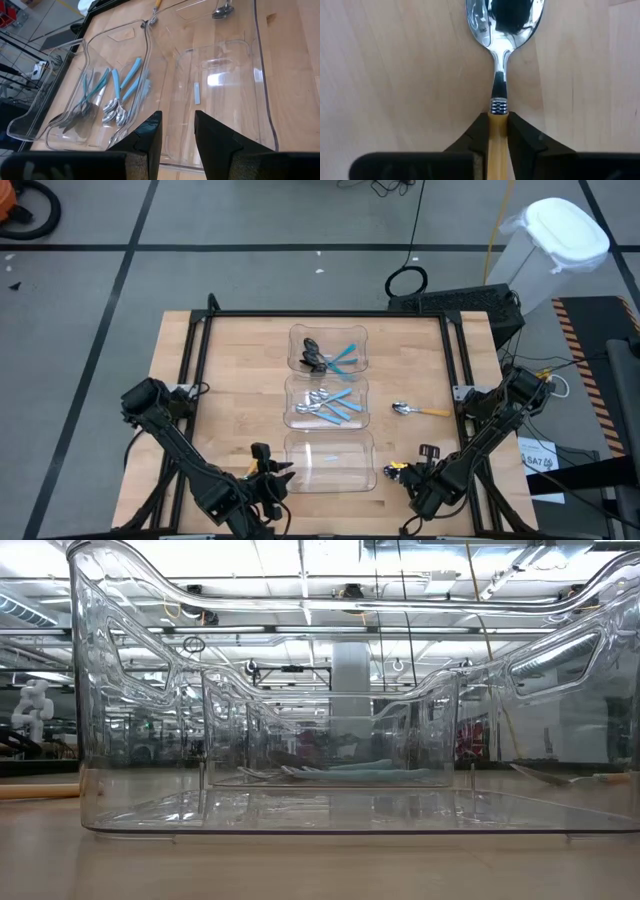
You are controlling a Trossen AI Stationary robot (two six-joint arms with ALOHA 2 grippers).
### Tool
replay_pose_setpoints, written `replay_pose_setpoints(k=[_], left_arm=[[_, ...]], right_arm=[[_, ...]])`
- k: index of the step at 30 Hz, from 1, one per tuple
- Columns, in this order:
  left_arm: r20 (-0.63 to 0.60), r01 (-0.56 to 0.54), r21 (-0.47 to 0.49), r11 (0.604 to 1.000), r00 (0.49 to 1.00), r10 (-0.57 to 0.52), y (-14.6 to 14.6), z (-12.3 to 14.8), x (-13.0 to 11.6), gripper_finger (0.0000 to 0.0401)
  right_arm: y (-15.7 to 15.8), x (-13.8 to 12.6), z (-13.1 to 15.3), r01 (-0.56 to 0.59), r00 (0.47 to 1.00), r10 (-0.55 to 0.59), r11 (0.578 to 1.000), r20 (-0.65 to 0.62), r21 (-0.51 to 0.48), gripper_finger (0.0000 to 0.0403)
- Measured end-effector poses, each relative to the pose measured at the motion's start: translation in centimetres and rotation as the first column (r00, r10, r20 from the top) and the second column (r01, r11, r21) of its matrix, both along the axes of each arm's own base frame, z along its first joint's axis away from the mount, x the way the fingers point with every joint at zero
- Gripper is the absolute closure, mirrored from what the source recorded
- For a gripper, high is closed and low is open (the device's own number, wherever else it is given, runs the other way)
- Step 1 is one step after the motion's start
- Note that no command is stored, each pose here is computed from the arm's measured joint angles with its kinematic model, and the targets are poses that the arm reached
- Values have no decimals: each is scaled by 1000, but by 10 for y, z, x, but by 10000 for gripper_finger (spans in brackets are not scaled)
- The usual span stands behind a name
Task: Sort silverware by color (type)
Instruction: Put the yellow spoon into the bottom transparent bin
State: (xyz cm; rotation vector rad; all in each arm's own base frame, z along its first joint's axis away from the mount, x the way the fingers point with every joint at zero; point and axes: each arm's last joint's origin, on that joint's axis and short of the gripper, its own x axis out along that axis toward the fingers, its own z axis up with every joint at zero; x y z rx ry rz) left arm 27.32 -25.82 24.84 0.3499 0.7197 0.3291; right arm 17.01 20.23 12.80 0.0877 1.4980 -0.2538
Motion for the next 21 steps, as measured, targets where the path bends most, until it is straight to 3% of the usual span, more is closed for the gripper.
replay_pose_setpoints(k=[8,21], left_arm=[[0,0,0,1000,1000,0,0,0,0,286],[1,-1,-2,1000,1000,1,0,0,0,286]], right_arm=[[3,1,6,-11,1000,11,999,-10,32,365],[28,11,60,-111,993,104,987,62,120,365]])
